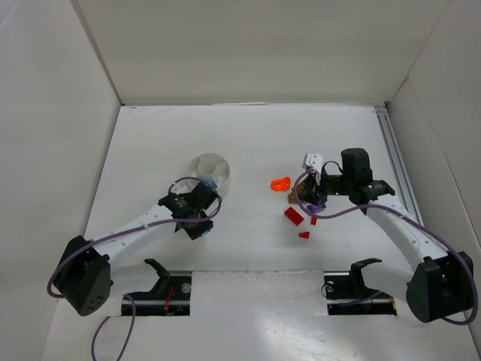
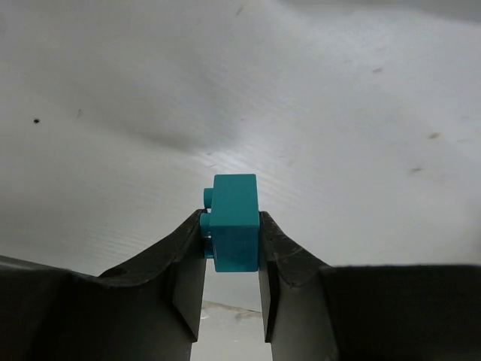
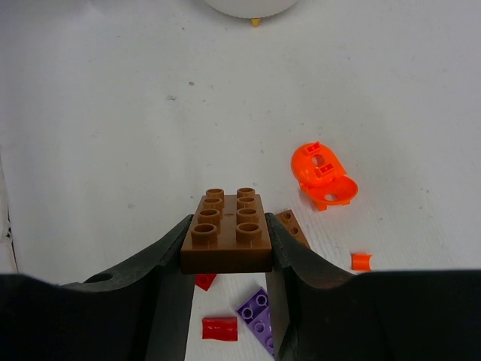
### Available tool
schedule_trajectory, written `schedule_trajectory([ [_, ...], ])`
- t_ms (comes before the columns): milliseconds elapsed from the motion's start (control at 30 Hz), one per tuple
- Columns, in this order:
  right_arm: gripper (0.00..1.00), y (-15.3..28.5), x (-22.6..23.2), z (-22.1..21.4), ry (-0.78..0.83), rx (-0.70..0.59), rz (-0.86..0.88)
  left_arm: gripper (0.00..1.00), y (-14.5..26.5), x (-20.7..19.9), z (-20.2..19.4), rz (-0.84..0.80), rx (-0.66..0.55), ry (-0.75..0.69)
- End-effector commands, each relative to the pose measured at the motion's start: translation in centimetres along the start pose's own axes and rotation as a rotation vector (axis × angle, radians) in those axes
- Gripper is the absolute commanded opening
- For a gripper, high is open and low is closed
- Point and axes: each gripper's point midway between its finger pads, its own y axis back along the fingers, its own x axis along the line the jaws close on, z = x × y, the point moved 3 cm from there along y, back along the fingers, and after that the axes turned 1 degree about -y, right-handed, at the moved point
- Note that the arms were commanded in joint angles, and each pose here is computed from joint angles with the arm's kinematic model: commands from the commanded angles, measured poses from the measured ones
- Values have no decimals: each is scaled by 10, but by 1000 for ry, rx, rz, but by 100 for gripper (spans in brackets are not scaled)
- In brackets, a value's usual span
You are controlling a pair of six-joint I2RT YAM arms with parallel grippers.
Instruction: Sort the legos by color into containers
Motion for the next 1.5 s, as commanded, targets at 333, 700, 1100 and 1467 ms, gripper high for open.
schedule_trajectory([
  [333, 21, 4, -1, 19, 60, -34, -4, 17, 83, -95, 134, -282, -486, 32],
  [700, 21, 9, -9, 17, 51, -13, -32, 17, 64, -95, 157, -276, -479, 38],
  [1100, 21, 11, -11, 12, 42, 9, -49, 19, 44, -94, 158, -297, -458, 24],
  [1467, 21, 8, -15, 8, 27, 25, -48, 23, 26, -78, 143, -247, -412, 43],
])
